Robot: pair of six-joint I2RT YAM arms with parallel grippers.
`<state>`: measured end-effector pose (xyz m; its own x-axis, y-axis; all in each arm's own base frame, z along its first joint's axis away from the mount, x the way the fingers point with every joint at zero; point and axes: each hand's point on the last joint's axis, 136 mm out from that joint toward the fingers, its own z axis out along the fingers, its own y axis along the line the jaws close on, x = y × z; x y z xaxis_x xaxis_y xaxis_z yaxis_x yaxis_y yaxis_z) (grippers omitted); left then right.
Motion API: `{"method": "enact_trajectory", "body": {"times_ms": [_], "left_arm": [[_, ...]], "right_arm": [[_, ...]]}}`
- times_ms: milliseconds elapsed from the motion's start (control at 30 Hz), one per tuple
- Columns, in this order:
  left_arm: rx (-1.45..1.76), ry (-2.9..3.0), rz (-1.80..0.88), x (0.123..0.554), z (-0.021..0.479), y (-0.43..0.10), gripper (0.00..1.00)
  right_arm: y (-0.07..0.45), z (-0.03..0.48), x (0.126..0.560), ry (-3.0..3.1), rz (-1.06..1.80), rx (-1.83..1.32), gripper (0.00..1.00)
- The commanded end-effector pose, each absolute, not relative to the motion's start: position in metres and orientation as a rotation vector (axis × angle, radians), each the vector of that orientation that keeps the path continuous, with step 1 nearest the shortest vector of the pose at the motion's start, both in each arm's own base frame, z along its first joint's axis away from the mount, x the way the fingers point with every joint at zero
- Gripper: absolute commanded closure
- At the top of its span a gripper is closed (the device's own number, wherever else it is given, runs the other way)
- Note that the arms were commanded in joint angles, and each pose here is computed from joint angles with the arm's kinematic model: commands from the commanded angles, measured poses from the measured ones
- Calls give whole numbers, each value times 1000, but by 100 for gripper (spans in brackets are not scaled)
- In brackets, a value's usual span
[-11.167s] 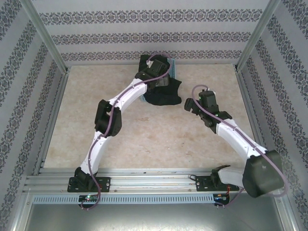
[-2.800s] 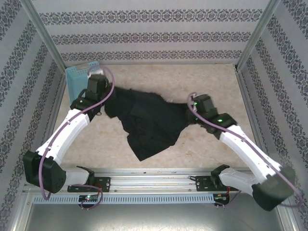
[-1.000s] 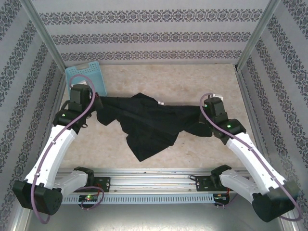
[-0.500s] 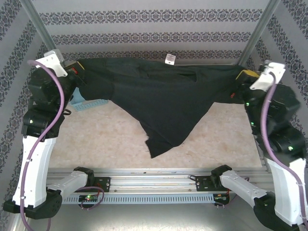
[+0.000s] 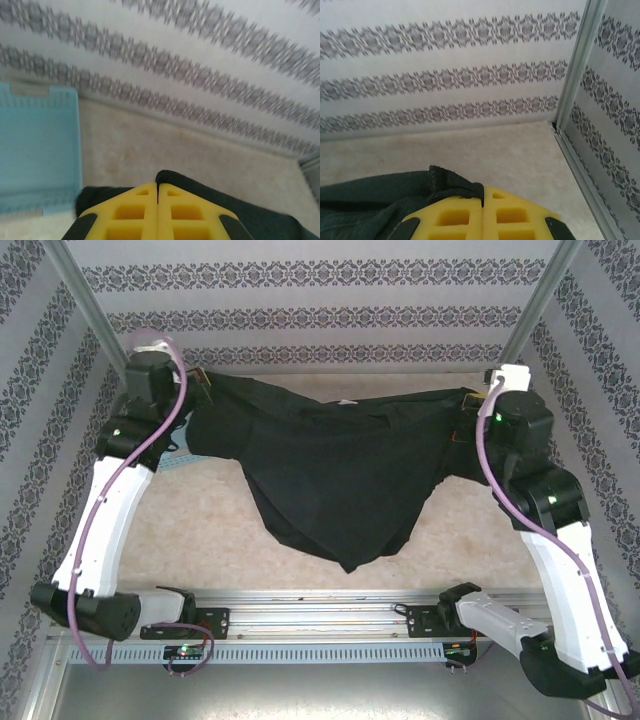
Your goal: Fold the inside-out t-shirt
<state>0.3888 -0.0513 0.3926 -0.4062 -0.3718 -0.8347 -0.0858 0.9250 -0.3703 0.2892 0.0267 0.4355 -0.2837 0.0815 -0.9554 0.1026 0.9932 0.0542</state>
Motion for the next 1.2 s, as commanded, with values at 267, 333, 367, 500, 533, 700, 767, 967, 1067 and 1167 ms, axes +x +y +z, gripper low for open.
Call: {"method": "enact_trajectory", "body": {"times_ms": [267, 333, 367, 500, 533, 700, 767, 967, 1067, 1167], "left_arm": [[-184, 1561, -451, 281, 520, -45, 100], [-158, 1483, -474, 258, 541, -45, 100], [-145, 1447, -480, 245, 551, -44, 100], [-110, 1325, -494, 204, 586, -40, 100], [-100, 1297, -499, 196, 593, -40, 100], [-101, 1232, -490, 186, 611, -36, 100], [-125, 1258, -483, 205, 605, -36, 100], [-183, 1434, -472, 296, 561, -46, 100], [-221, 1563, -473, 355, 518, -54, 100], [-267, 1692, -466, 408, 465, -61, 100]], "right_arm": [[18, 531, 212, 1566, 185, 134, 100], [19, 547, 192, 1516, 242, 121, 100], [19, 555, 180, 1488, 272, 115, 100], [14, 587, 141, 1389, 345, 104, 100], [13, 597, 131, 1361, 359, 99, 100], [3, 620, 122, 1303, 315, 116, 100], [-3, 621, 138, 1324, 257, 151, 100], [2, 600, 217, 1442, 81, 179, 100], [5, 569, 269, 1527, -28, 194, 100], [11, 524, 324, 1631, -52, 202, 100]]}}
